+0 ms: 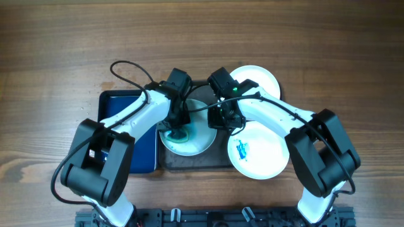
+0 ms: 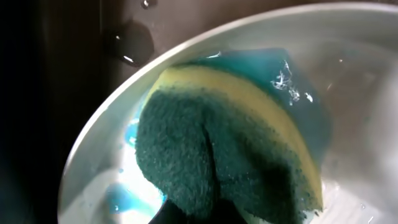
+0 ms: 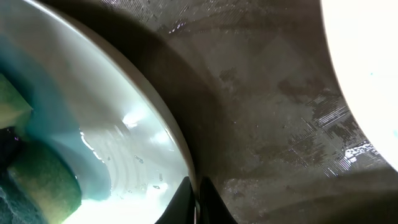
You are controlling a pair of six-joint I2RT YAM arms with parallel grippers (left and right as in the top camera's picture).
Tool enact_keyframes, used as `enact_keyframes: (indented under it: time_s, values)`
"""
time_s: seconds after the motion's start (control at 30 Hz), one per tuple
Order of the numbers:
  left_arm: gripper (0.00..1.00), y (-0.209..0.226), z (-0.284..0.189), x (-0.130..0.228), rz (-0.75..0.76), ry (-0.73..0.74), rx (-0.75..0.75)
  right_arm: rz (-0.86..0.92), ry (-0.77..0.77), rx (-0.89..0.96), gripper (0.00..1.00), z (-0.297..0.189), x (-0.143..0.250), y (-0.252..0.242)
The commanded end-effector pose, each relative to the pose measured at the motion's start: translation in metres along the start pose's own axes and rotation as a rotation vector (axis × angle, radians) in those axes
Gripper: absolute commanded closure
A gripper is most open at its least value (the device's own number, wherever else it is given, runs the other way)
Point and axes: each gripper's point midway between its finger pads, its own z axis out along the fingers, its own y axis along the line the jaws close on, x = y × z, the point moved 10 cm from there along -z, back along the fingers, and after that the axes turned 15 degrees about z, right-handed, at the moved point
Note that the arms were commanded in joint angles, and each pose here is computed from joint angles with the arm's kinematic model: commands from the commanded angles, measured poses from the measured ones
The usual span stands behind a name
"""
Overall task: Clean dirty plates on tray and stack at the side
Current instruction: 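Scrub the plate surface with the sponge using the left gripper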
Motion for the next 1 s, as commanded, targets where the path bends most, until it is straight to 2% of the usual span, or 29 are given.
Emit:
enact_keyframes:
  time_s: [0.0,0.23,0.4,0.5,0.6,0.8,0.97]
  values:
    - [0.96,0.012,0.046,0.039,0.154,0.256,0.042,0.012,-0.034,0.052,0.96,0.005,-0.006,-0.009]
    - [0.96,-0.034,0.045,0.031,0.312,0.154,0.376,0.012,-0.033,0.053,0.96,0.005,-0.006,-0.009]
    - [0.96,-0.056,0.042,0.03,0.367,0.118,0.503,0.008,-0.033,0.053,0.96,0.005,-0.006,-0.009]
    - [0.96,-0.063,0.041,0.028,0.374,0.096,0.527,0.008,-0.033,0.053,0.96,0.005,-0.006,-0.009]
    - [0.96,-0.061,0.042,0.021,0.306,0.062,0.494,0.009,-0.032,0.054,0.96,0.005,-0.006,-0.009]
    - [0.96,-0.022,0.048,-0.005,0.061,-0.068,0.204,0.011,-0.023,0.059,0.96,0.005,-0.005,-0.01]
    - [0.96,0.02,0.05,-0.009,-0.108,-0.086,-0.051,0.01,-0.018,0.065,0.96,0.005,-0.004,-0.011]
